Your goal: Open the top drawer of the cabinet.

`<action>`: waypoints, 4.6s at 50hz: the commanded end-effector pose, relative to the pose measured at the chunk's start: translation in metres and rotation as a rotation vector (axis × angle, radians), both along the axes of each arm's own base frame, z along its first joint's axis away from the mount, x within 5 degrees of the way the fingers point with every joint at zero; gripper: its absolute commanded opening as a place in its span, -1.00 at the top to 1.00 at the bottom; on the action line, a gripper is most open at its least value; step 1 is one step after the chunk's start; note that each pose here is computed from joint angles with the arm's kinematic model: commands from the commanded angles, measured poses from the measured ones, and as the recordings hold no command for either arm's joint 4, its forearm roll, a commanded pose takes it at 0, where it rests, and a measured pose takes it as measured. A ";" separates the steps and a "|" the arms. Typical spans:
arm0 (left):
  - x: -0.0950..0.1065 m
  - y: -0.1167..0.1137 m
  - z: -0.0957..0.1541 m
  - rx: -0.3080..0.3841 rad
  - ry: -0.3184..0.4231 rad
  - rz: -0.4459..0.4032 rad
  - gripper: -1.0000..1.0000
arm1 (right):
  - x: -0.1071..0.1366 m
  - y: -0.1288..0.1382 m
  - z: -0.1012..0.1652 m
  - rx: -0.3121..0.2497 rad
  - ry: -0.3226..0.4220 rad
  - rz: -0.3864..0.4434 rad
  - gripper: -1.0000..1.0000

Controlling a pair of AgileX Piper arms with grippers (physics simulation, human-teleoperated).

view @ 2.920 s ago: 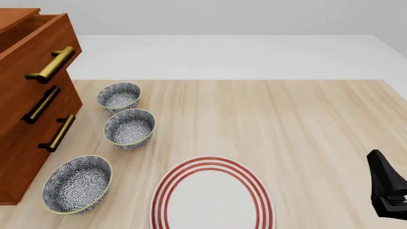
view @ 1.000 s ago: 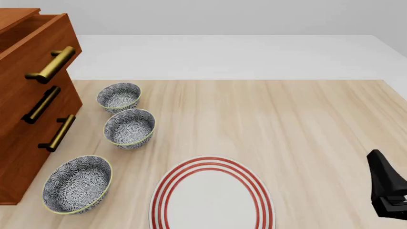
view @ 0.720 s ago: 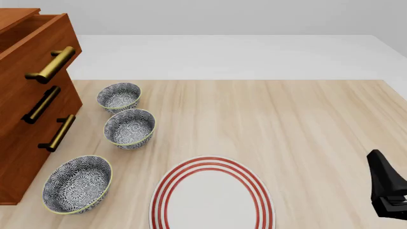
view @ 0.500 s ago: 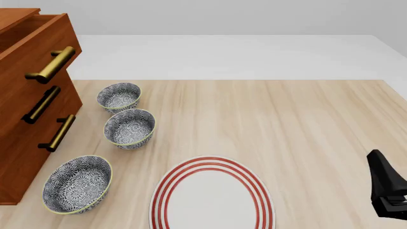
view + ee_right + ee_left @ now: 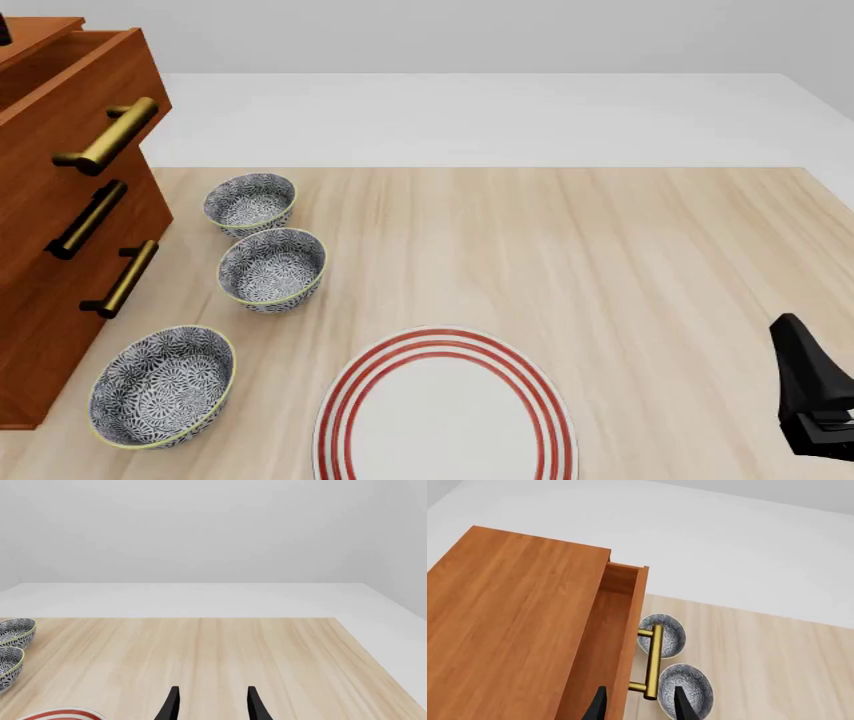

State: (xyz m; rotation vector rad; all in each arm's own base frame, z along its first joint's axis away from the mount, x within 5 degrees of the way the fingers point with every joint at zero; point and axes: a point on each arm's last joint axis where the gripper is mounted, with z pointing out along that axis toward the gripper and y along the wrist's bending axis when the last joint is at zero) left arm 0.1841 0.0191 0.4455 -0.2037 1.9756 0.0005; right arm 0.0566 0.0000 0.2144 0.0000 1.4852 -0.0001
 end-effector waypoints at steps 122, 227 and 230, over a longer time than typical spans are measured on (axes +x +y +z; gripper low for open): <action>0.085 -0.005 -0.077 -0.040 0.207 -0.039 -1.00 | 0.000 0.000 0.000 0.000 0.000 0.000 -1.00; 0.119 -0.086 -0.111 -0.106 0.301 -0.241 -1.00 | 0.000 0.000 0.000 0.000 0.000 0.000 -1.00; 0.118 -0.088 -0.111 -0.107 0.301 -0.246 -1.00 | 0.000 0.000 0.000 0.000 0.000 0.000 -1.00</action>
